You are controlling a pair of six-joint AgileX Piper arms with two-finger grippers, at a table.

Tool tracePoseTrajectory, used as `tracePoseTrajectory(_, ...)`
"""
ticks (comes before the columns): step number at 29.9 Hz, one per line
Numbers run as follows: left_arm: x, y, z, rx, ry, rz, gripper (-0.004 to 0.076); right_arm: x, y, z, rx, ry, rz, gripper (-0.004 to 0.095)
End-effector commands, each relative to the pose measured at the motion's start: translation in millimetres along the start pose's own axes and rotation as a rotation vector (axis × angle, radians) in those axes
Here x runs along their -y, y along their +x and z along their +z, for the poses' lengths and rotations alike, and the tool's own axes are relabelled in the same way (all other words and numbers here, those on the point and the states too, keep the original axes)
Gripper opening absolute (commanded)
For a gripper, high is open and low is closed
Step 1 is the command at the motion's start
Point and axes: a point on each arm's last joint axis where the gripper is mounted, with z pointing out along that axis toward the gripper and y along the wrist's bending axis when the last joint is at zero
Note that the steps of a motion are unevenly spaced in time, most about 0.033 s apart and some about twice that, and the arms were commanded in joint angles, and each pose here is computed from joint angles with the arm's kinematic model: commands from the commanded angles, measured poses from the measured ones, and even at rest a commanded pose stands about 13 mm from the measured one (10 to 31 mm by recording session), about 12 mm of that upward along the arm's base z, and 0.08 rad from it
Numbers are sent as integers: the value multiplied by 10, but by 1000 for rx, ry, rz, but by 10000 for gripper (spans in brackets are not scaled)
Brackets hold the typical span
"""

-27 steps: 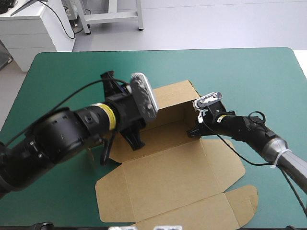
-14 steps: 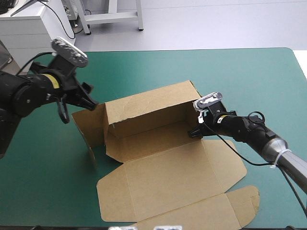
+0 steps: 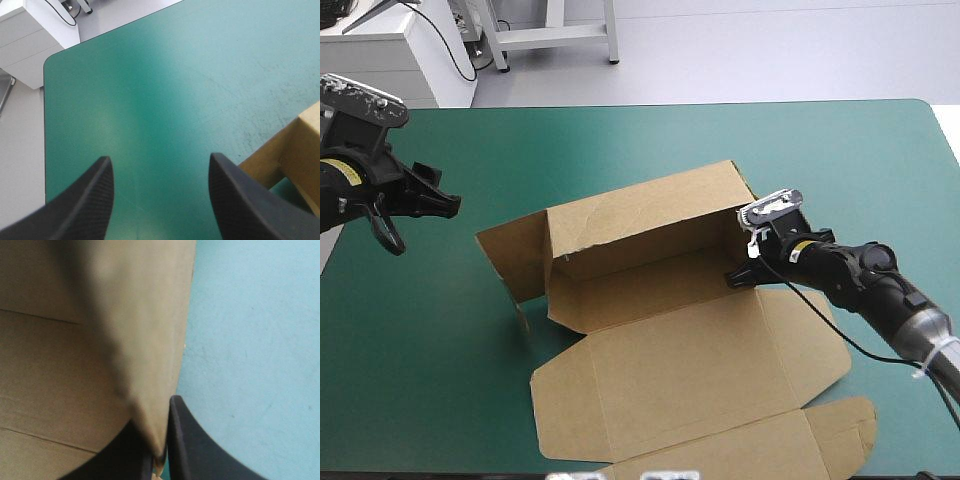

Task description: Fold the box

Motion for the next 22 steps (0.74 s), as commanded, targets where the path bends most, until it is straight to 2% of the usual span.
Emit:
tracePoseTrajectory(1, -28, -8, -156, 37, -10, -16, 403, 138, -94, -300, 50, 69, 89, -2)
tracePoseTrajectory(5, -31, -7, -156, 36, -14, -15, 403, 317, 64, -324, -97, 101, 165, -2)
tracePoseTrajectory(11, -34, -27, -149, 55, -18, -17, 403, 397, 107, -324, -234, 98, 173, -2)
tracePoseTrajectory(17, -37, -33, -150, 61, -20, -17, 403, 483, -253, -221, -238, 93, 166, -2)
tracePoseTrajectory(22, -36, -29, -150, 57, -20, -17, 403, 595, -567, 59, -323, 73, 169, -2)
